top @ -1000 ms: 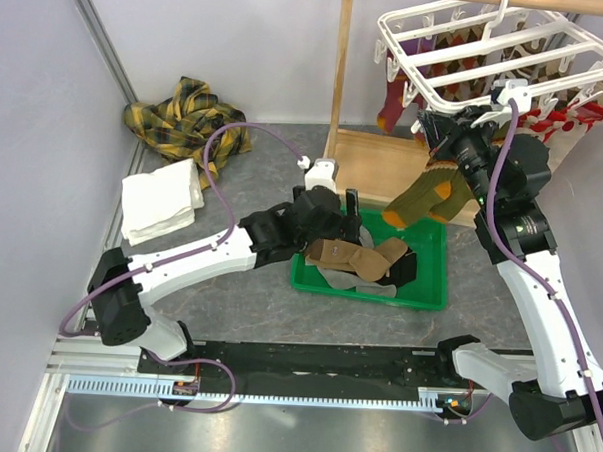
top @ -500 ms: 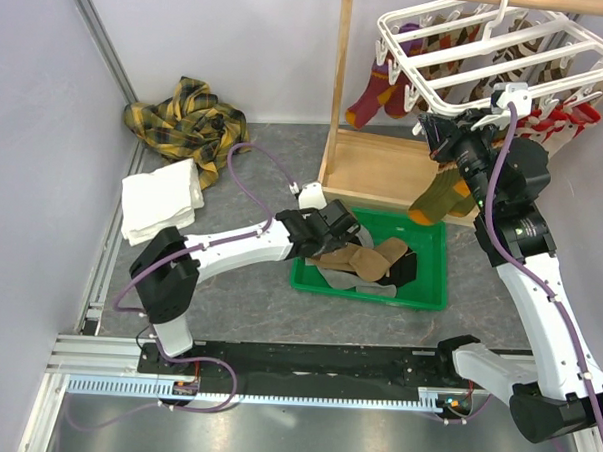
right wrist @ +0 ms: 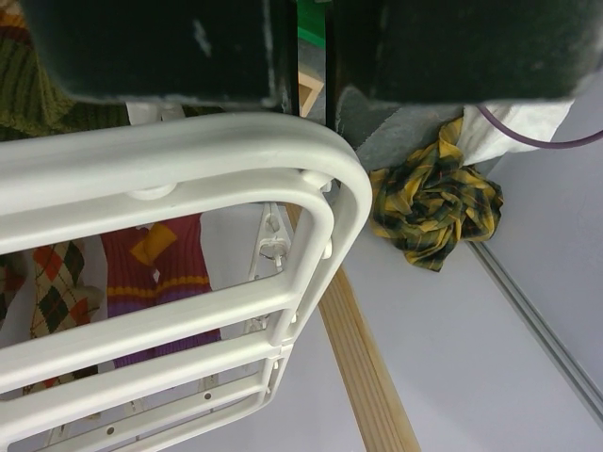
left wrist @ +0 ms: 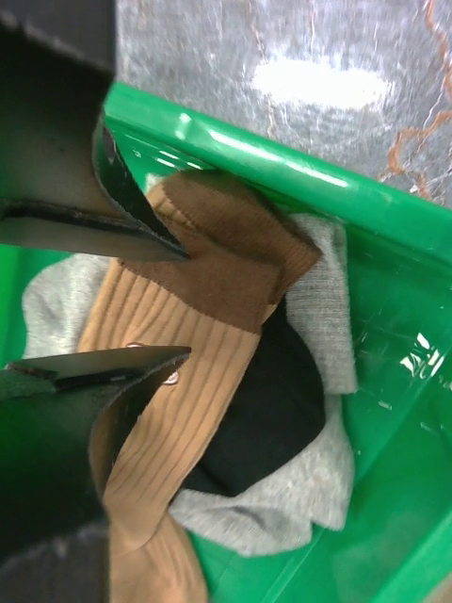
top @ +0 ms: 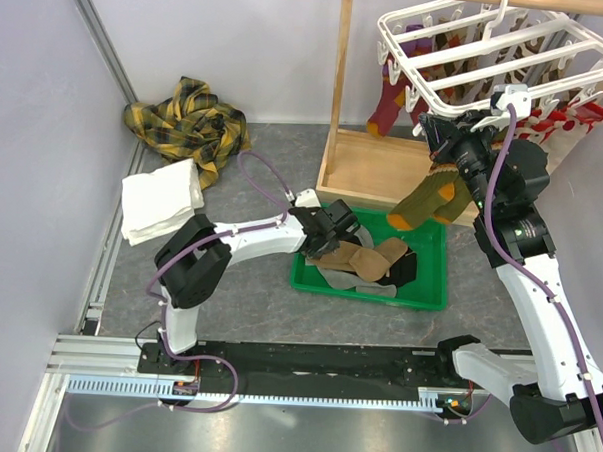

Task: Clip the socks to the hanger
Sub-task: Pick up the sock from the bin.

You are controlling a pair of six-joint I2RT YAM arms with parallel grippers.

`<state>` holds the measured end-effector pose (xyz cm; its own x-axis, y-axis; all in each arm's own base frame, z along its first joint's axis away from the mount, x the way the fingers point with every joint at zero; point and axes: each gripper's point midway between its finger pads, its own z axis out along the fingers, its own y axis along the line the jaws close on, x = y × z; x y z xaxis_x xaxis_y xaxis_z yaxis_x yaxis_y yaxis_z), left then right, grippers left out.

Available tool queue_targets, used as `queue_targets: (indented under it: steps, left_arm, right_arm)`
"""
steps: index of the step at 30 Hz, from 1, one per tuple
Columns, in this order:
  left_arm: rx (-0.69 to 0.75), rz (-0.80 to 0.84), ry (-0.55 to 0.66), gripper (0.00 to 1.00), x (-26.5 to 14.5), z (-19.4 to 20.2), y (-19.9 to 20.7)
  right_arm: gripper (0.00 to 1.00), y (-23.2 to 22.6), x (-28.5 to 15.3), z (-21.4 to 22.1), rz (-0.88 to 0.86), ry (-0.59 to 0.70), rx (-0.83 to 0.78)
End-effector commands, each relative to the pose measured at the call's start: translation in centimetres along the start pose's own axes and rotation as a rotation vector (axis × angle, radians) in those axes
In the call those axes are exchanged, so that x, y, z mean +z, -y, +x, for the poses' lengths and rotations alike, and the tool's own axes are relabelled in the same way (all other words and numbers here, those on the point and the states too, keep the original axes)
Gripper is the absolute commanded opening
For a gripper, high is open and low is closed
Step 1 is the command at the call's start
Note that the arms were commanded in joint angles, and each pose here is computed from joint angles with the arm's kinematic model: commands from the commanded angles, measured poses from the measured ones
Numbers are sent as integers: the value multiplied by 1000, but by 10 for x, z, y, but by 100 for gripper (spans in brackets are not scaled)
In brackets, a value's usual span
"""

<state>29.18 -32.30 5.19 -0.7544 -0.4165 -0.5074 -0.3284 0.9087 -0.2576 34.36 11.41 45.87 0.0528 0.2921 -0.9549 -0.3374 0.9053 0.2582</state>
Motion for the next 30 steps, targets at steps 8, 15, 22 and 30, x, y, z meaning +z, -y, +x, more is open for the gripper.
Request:
queue_targets:
  steps: [8,15,22,30]
  left_arm:
    - [-61,-13,-17,17,9,1,6]
    - [-43,51,25,2,-18,-20,14]
    - [44,139,99,2,-59,-43,25]
    - [174,214,221,2,-104,-72,35]
  right_arm:
    - [0,-1,-2,12,-13,-33,-13]
    - [0,-3,-4,9,-17,-27,-12]
    - [0,-4,-4,6,-19,-22,-12]
    - [0,-4,-3,6,-21,-24,-13]
